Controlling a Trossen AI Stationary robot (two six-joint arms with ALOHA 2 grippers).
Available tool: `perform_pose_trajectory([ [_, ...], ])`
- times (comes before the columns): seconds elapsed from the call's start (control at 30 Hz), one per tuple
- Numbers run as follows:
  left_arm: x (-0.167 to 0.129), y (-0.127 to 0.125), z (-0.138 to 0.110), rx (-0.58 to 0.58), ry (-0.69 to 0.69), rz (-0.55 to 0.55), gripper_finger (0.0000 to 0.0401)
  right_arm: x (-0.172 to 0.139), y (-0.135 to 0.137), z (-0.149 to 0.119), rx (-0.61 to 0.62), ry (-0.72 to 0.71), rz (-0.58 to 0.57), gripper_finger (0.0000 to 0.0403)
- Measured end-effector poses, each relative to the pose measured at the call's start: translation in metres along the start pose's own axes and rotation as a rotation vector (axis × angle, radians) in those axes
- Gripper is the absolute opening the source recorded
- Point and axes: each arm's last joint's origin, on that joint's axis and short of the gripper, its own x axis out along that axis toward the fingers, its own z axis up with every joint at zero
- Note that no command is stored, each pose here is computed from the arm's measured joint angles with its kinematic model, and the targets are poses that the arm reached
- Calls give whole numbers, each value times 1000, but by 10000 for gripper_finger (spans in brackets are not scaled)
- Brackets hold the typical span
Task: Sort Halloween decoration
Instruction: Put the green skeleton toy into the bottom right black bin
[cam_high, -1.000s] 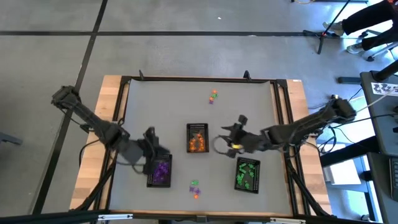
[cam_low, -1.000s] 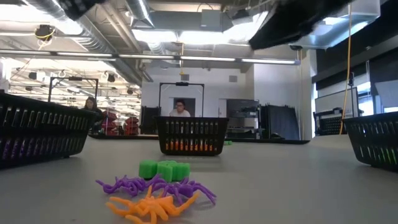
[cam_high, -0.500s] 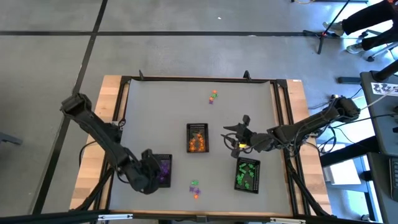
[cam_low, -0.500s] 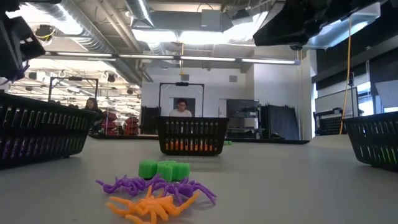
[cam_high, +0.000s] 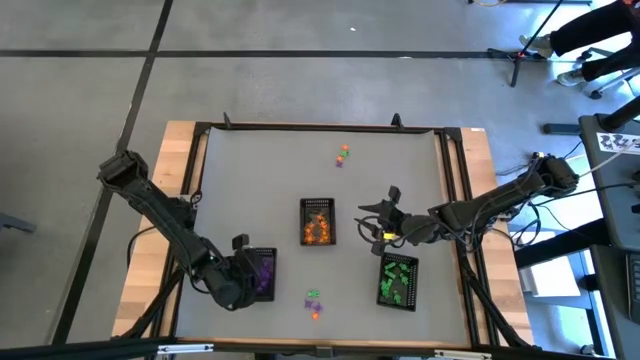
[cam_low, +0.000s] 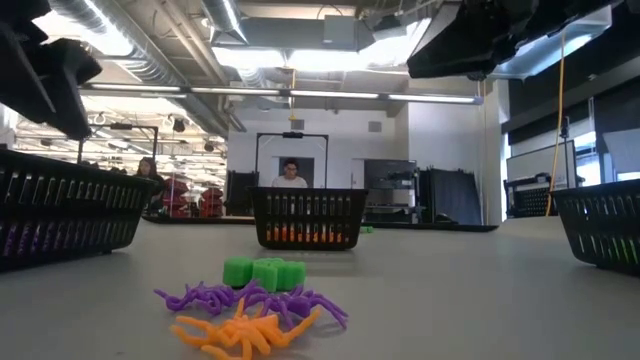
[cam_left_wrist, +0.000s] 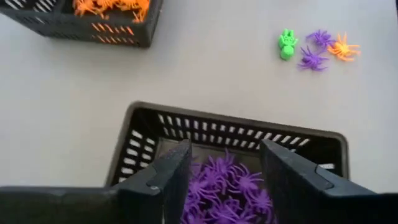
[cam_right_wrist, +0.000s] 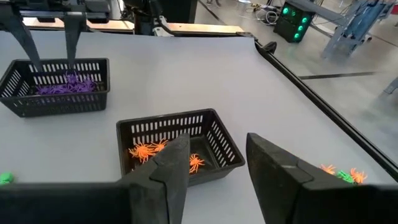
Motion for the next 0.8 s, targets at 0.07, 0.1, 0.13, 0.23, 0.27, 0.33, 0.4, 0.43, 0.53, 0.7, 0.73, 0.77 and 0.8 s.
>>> perform_pose_trajectory([
  [0.07,0,1,1,5,-16,15,178,0,0,0,2,-2,0,154],
  [0.1,0,1,2,6,-27,20,177,0,0,1,5,-6,1,154],
  [0.13,-2,2,3,6,-42,27,176,0,0,1,6,-9,1,154],
  [0.23,-7,5,10,61,-118,52,175,0,0,3,4,-25,2,154],
  [0.27,-11,6,13,88,-148,64,175,0,0,4,-1,-33,-2,154],
  [0.33,-18,9,20,122,-242,113,175,0,0,5,-3,-48,-18,154],
  [0.4,-27,13,28,130,-353,181,175,1,-1,6,1,-51,-14,154],
  [0.43,-33,15,33,135,-404,211,175,3,-3,6,14,-43,1,154],
  [0.53,-51,26,48,207,-511,307,175,11,-15,8,75,-2,-5,154],
  [0.7,-81,62,68,134,-587,375,174,27,-46,4,126,87,-75,154],
  [0.73,-84,71,69,113,-580,343,173,30,-53,5,141,95,-75,154],
  [0.77,-85,79,69,93,-572,297,169,33,-59,5,156,100,-68,154],
  [0.8,-84,87,68,75,-565,245,164,35,-66,5,171,104,-58,154],
])
